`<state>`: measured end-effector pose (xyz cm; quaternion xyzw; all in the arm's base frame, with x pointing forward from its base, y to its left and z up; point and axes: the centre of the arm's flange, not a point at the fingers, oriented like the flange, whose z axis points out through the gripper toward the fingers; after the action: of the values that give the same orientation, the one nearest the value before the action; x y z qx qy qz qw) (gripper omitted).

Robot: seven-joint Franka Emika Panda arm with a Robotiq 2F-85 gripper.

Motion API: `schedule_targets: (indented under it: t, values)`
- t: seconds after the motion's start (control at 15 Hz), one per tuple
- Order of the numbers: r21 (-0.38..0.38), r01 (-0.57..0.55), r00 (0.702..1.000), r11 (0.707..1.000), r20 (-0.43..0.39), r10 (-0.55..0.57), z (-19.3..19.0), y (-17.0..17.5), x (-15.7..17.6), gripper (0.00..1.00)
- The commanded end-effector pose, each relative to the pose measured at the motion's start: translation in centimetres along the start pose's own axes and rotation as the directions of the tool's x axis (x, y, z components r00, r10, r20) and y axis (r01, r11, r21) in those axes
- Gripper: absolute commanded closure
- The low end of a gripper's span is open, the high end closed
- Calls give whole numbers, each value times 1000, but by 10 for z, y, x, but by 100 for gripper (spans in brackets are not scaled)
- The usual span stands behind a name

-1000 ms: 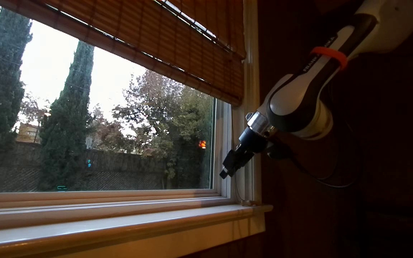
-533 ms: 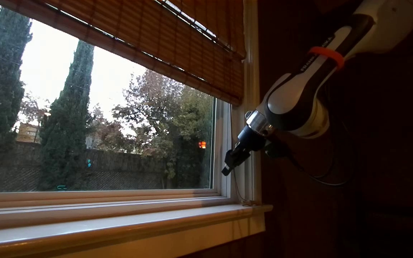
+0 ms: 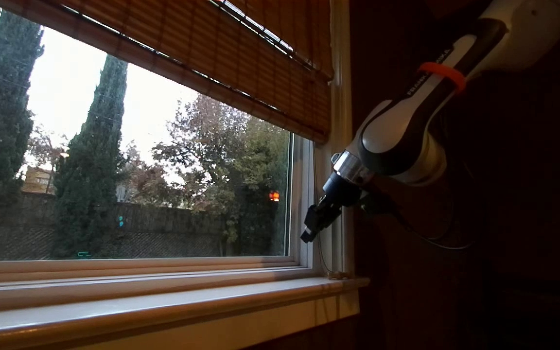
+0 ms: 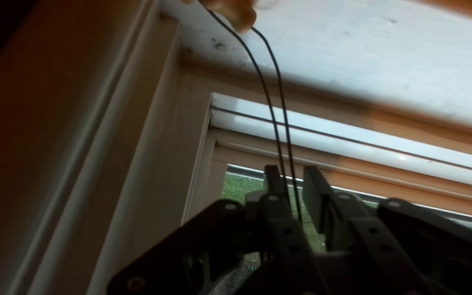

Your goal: Close the blinds.

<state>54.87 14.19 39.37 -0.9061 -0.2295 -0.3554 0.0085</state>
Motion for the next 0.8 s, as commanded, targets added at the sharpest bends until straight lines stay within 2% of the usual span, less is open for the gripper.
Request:
schedule_targets:
  t: [0.0,0.27,0.47,0.53,0.67,0.73]
  values:
    - [5,-10,999,1000,35,10,-11,-2,11,48]
    - [13,-19,997,1000,73,18,-17,-3,14,19]
    - [23,-33,994,999,108,30,-19,-4,13,22]
    - [26,-37,992,999,119,33,-19,-4,12,27]
    - [32,-41,990,999,136,37,-19,-5,11,48]
    - [32,-42,990,999,139,37,-18,-5,11,55]
